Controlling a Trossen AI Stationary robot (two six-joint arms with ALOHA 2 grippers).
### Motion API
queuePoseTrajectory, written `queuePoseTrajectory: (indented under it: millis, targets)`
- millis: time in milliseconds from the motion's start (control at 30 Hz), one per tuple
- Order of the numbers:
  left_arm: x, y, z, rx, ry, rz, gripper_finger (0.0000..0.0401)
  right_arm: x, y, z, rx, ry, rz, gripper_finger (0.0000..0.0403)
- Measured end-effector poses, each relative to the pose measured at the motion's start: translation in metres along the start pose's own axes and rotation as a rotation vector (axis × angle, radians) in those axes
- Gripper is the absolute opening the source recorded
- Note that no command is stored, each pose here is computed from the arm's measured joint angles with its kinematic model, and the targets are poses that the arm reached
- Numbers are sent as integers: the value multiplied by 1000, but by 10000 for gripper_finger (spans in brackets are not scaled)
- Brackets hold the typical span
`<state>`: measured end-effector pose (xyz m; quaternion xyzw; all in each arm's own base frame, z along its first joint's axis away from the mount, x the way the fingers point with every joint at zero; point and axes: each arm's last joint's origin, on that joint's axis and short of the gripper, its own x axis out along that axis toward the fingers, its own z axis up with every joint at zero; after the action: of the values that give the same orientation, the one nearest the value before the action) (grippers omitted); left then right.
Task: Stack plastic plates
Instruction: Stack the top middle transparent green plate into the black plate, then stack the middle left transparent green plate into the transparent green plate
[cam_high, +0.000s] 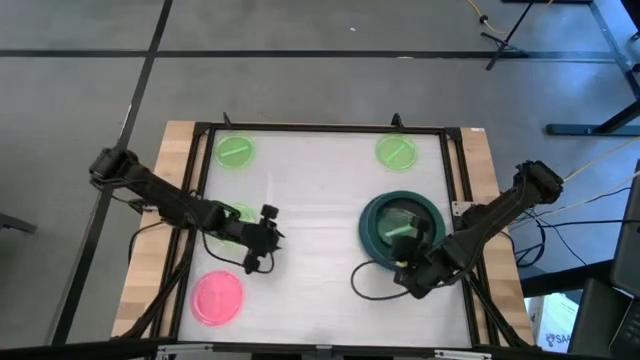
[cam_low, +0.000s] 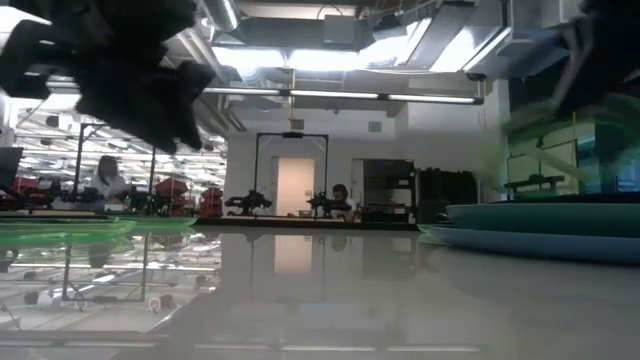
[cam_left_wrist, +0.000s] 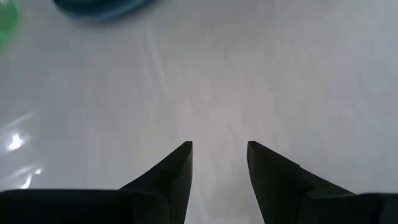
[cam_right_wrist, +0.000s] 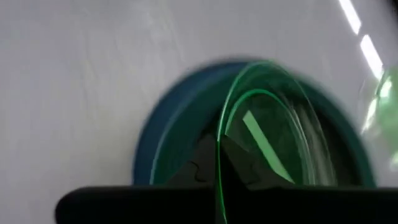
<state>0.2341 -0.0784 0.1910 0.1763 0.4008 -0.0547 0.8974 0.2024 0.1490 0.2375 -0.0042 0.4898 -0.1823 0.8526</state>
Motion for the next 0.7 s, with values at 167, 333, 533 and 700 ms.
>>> queuePoseTrajectory:
  millis: [167,333,533,700]
  targets:
    - [-6,3,-6,-40,20,45,147,6,1,-18,101,73,-1,0]
    - [-4,3,-5,-42,18,61,147,27,-7,-31,175,75,-70,1]
    - [-4,3,-6,-69,28,71,147,46,-16,-34,234,90,-98,51]
    - [-7,14,-4,-168,94,120,147,39,-19,-10,118,86,-76,140]
